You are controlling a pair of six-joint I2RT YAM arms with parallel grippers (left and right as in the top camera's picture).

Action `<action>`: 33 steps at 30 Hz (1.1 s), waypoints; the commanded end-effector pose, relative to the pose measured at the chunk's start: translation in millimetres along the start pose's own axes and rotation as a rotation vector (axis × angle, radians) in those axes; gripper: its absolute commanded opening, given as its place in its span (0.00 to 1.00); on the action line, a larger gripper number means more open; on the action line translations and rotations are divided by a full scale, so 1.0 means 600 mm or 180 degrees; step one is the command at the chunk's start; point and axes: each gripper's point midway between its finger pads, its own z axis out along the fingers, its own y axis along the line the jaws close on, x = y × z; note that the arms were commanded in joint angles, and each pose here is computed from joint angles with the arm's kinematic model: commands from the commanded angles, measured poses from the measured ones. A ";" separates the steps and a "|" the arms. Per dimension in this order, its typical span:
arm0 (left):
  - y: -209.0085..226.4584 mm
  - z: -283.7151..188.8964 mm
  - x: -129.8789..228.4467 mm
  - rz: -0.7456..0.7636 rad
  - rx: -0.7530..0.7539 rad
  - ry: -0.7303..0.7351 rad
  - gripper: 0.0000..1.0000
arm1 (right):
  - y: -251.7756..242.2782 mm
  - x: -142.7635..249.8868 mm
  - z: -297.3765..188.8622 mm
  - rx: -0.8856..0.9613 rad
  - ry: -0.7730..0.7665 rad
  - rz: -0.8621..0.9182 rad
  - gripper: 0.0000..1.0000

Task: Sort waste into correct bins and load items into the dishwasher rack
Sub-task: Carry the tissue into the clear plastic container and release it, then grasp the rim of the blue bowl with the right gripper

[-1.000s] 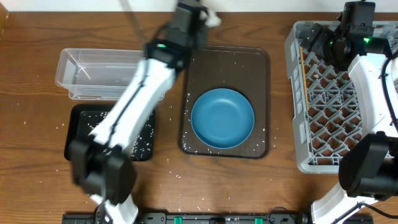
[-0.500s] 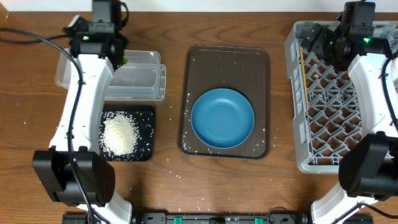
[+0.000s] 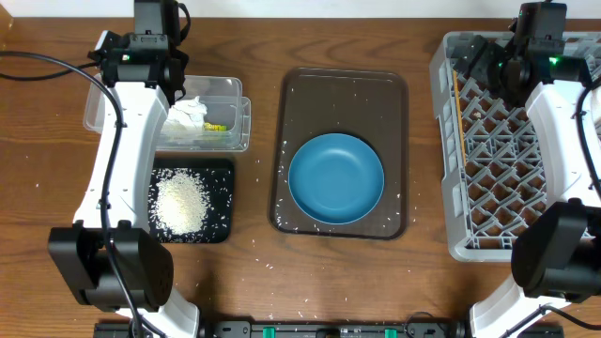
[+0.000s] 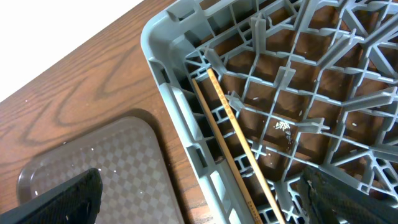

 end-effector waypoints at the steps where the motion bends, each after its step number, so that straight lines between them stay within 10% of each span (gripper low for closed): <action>1: 0.004 -0.008 -0.004 0.0144 0.0001 -0.0044 0.50 | -0.007 -0.004 0.001 0.0026 -0.0008 0.0056 0.99; 7: -0.003 -0.079 -0.036 0.0167 0.0275 -0.0182 0.49 | -0.007 -0.004 0.001 0.0026 -0.0008 0.0056 0.99; 12: 0.019 -0.138 -0.098 -0.0039 0.0383 -0.0492 0.71 | -0.007 -0.003 0.001 0.0025 -0.0008 0.0056 0.99; 33: 0.267 -0.117 -0.232 -0.0734 -0.0814 -0.0639 0.88 | -0.005 -0.018 0.000 0.0022 -0.0124 0.0038 0.99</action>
